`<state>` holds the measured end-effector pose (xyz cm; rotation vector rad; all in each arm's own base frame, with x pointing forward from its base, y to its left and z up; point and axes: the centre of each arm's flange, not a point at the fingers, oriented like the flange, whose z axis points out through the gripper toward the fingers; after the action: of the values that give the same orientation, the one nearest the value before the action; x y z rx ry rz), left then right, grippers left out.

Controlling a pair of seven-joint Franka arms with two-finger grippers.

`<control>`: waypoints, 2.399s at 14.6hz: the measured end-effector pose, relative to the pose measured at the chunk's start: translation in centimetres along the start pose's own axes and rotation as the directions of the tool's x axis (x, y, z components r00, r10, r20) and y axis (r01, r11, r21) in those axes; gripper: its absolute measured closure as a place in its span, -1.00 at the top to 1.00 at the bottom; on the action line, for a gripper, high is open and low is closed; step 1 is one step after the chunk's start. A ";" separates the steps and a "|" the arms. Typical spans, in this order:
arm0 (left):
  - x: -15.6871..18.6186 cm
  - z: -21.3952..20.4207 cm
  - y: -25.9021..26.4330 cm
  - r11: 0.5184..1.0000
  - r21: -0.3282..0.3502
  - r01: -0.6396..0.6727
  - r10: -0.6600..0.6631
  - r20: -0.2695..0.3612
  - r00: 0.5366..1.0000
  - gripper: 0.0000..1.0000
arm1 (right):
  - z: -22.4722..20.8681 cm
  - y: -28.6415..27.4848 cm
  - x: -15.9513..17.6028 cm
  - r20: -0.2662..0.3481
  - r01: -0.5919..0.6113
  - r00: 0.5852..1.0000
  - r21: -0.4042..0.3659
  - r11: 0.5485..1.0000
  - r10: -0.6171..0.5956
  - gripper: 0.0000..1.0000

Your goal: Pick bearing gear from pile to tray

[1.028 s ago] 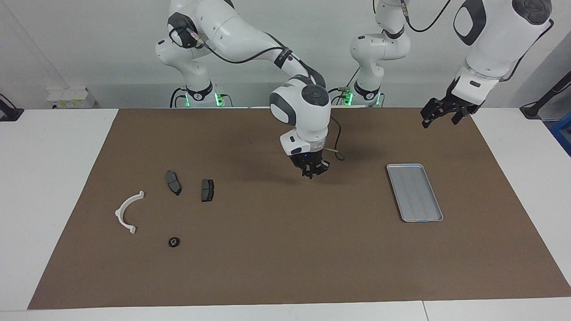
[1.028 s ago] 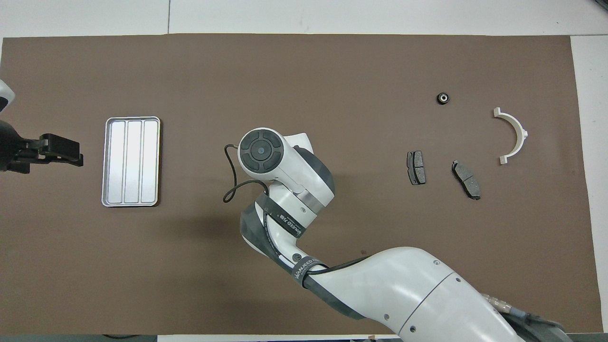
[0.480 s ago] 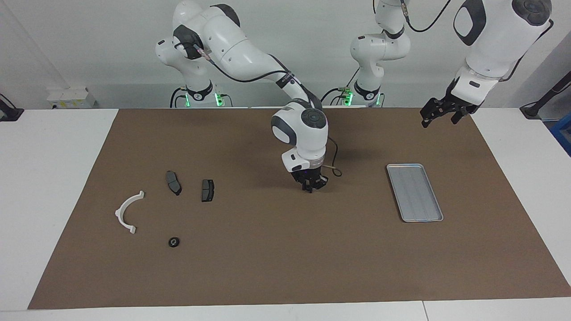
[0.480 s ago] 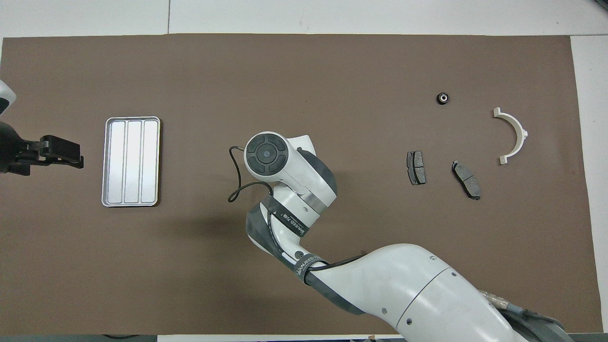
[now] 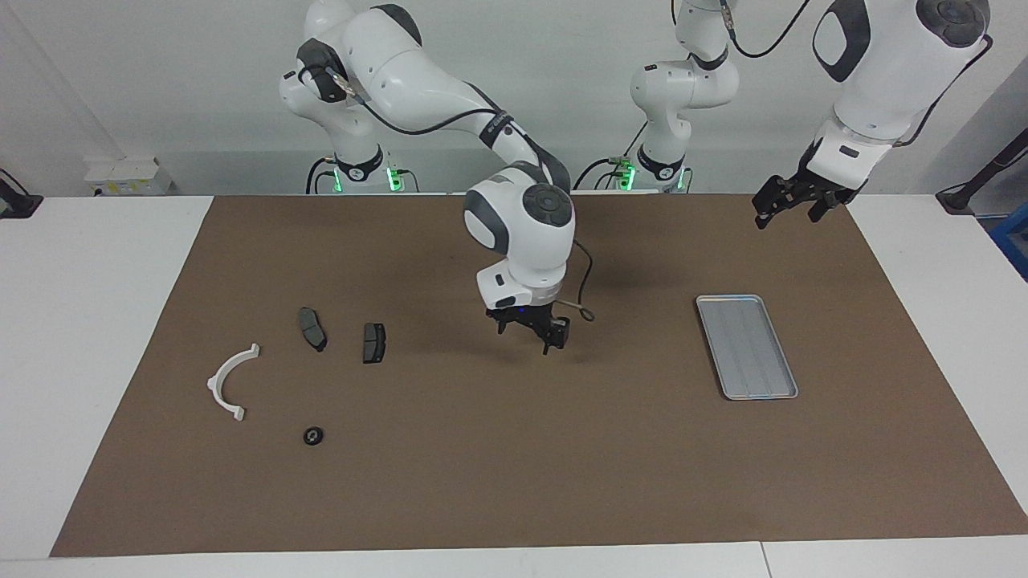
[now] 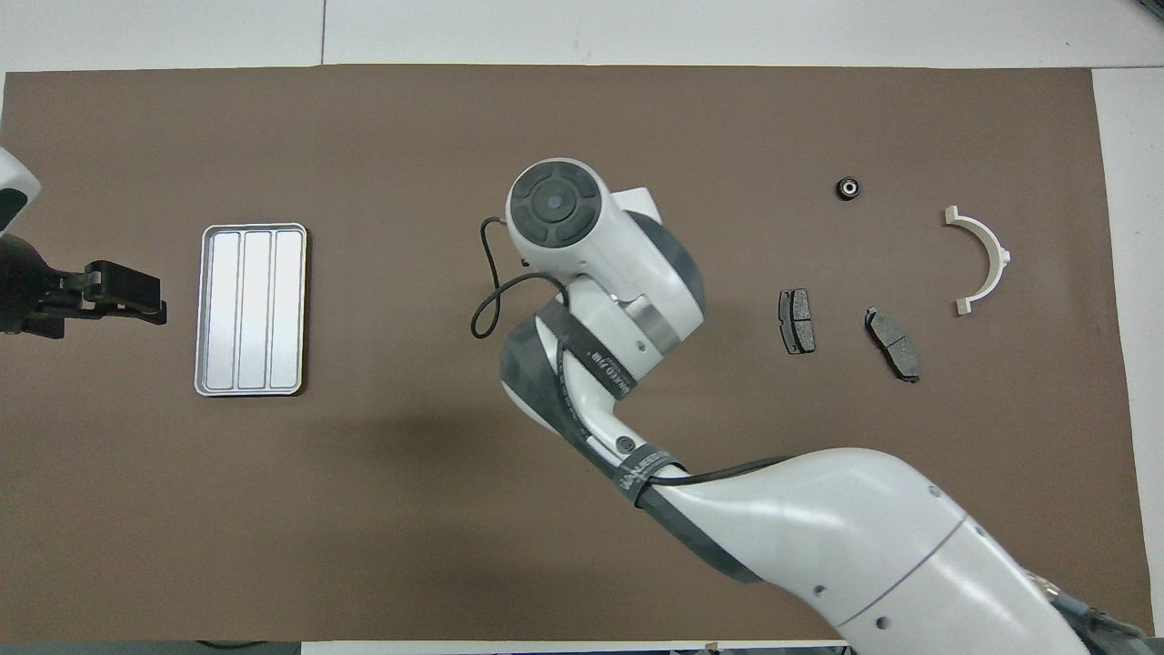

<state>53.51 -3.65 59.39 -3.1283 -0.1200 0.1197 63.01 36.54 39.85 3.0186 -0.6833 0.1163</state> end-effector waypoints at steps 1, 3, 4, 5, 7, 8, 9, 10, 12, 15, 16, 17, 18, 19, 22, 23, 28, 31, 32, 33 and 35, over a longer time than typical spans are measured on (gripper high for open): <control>-0.2 0.3 1.3 1.000 -0.003 0.021 -0.021 0.000 1.000 1.00 | -2.1 2.6 2.8 0.011 0.058 0.998 0.002 0.998 -0.058 1.00; -0.7 2.1 6.3 0.997 -0.022 0.067 -0.067 0.001 0.998 1.00 | -5.0 9.2 8.7 0.029 0.183 0.983 0.001 0.983 -0.183 1.00; -1.0 3.6 9.5 0.994 -0.037 0.104 -0.104 0.000 0.995 1.00 | -5.5 12.5 11.5 0.033 0.246 0.969 0.001 0.969 -0.246 1.00; -1.1 5.5 13.1 0.988 -0.052 0.148 -0.148 -0.004 0.989 1.00 | -5.6 15.7 14.1 0.035 0.296 0.954 0.003 0.955 -0.296 1.00; -1.2 10.2 20.7 0.974 -0.073 0.213 -0.215 -0.021 0.976 1.00 | -4.2 21.5 18.2 0.054 0.352 0.935 0.005 0.936 -0.351 1.00; -1.2 12.7 23.8 0.969 -0.079 0.235 -0.237 -0.023 0.971 1.00 | -3.2 23.6 19.5 0.065 0.357 0.932 0.006 0.934 -0.356 1.00; -1.3 15.2 26.5 0.963 -0.078 0.257 -0.259 -0.016 0.966 1.00 | -2.2 25.2 20.4 0.068 0.353 0.933 0.007 0.936 -0.352 1.00; -1.3 17.6 29.0 0.956 -0.071 0.284 -0.285 -0.005 0.959 1.00 | -1.2 26.0 21.0 0.065 0.344 0.937 0.009 0.939 -0.344 1.00; -0.8 21.7 32.6 0.941 -0.068 0.333 -0.334 -0.001 0.943 1.00 | 1.4 26.9 21.5 0.054 0.332 0.942 0.015 0.943 -0.332 1.00; 0.1 26.3 33.5 0.927 -0.076 0.366 -0.368 -0.005 0.930 1.00 | 6.3 27.6 22.3 0.033 0.325 0.945 0.018 0.945 -0.326 1.00; 0.0 27.0 33.7 0.924 -0.081 0.374 -0.375 -0.008 0.927 1.00 | 7.9 27.6 22.6 0.020 0.333 0.943 0.010 0.943 -0.333 1.00; -0.2 27.5 33.7 0.922 -0.083 0.378 -0.379 -0.009 0.925 1.00 | 9.2 27.5 22.8 0.009 0.338 0.941 0.009 0.941 -0.338 1.00; -0.3 27.8 33.7 0.921 -0.086 0.379 -0.382 -0.011 0.924 1.00 | 10.4 27.3 22.9 0.006 0.341 0.940 0.010 0.940 -0.341 1.00; -0.4 28.3 33.6 0.920 -0.093 0.380 -0.383 -0.016 0.923 0.95 | 11.4 27.1 22.8 0.007 0.341 0.940 0.013 0.940 -0.341 1.00; -1.0 30.2 33.0 0.919 -0.099 0.383 -0.386 -0.022 0.922 0.81 | 12.9 26.4 22.7 0.003 0.316 0.949 0.022 0.949 -0.316 1.00; -1.0 30.4 33.0 0.919 -0.098 0.383 -0.387 -0.022 0.922 0.77 | 13.2 26.4 22.7 -0.004 0.314 0.949 0.022 0.949 -0.314 1.00; -1.0 29.6 32.7 0.918 -0.101 0.384 -0.389 -0.031 0.921 -0.09 | 14.4 26.5 22.9 -0.013 0.315 0.949 0.018 0.949 -0.314 1.00; -0.9 29.5 32.7 0.918 -0.098 0.384 -0.389 -0.031 0.921 -0.52 | 14.5 26.5 22.9 -0.013 0.311 0.950 0.018 0.950 -0.311 0.86; -1.0 29.5 32.6 0.919 -0.091 0.385 -0.388 -0.028 0.921 -0.52 | 14.5 26.5 22.9 -0.013 0.310 0.951 0.018 0.951 -0.309 0.81; -1.0 29.5 32.5 0.922 -0.062 0.382 -0.384 -0.018 0.923 -0.52 | 14.5 26.5 22.9 -0.013 0.308 0.951 0.019 0.951 -0.308 0.76; -0.4 27.9 31.9 0.932 0.024 0.361 -0.361 -0.022 0.932 -0.52 | 14.5 26.5 23.0 -0.015 0.306 0.952 0.019 0.952 -0.306 0.62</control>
<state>53.36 -35.31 31.27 -3.0129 -0.6818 0.0887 73.15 1.92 27.98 3.0947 -0.2059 0.1291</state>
